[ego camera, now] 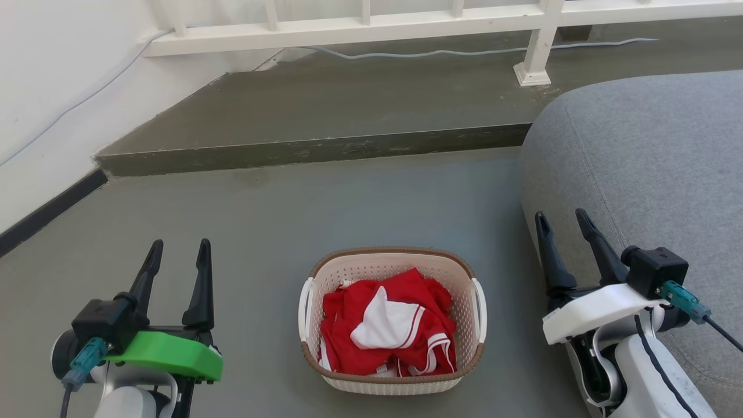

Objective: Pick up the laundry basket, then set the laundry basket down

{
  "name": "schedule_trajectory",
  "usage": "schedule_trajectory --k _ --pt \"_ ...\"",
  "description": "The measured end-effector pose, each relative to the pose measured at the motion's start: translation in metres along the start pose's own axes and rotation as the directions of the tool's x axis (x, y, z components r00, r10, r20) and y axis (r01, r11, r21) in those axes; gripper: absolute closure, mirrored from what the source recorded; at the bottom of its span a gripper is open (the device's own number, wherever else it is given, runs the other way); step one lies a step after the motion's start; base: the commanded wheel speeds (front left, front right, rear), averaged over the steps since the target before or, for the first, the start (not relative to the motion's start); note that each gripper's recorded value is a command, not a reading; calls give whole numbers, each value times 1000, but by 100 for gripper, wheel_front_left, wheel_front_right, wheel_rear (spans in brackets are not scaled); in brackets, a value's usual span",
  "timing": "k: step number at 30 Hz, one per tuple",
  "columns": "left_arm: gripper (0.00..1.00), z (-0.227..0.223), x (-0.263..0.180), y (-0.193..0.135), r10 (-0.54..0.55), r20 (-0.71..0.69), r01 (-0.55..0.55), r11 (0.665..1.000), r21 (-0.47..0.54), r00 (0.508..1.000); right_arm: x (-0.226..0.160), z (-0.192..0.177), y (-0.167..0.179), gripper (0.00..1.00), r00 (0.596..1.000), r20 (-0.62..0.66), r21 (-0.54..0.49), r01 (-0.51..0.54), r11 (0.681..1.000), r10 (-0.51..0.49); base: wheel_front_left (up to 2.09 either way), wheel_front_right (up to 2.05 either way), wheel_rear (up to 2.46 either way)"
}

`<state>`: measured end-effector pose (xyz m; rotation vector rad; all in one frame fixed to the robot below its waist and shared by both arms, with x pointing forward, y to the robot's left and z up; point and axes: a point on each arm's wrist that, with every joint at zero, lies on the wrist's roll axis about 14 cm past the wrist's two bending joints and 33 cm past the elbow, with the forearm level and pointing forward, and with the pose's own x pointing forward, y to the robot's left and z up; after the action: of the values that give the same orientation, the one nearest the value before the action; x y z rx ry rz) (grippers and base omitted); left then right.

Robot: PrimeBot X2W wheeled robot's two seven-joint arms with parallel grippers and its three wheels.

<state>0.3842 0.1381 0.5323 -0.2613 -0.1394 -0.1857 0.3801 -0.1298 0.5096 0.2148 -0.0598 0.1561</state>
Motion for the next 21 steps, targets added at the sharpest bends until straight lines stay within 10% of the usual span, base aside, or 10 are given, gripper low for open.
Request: schedule_trajectory --k 21 --pt "0 -3 6 -1 -4 -4 4 1000 -3 1000 1 -5 0 0 1000 -12 3 1 1000 -1 0 0 0"
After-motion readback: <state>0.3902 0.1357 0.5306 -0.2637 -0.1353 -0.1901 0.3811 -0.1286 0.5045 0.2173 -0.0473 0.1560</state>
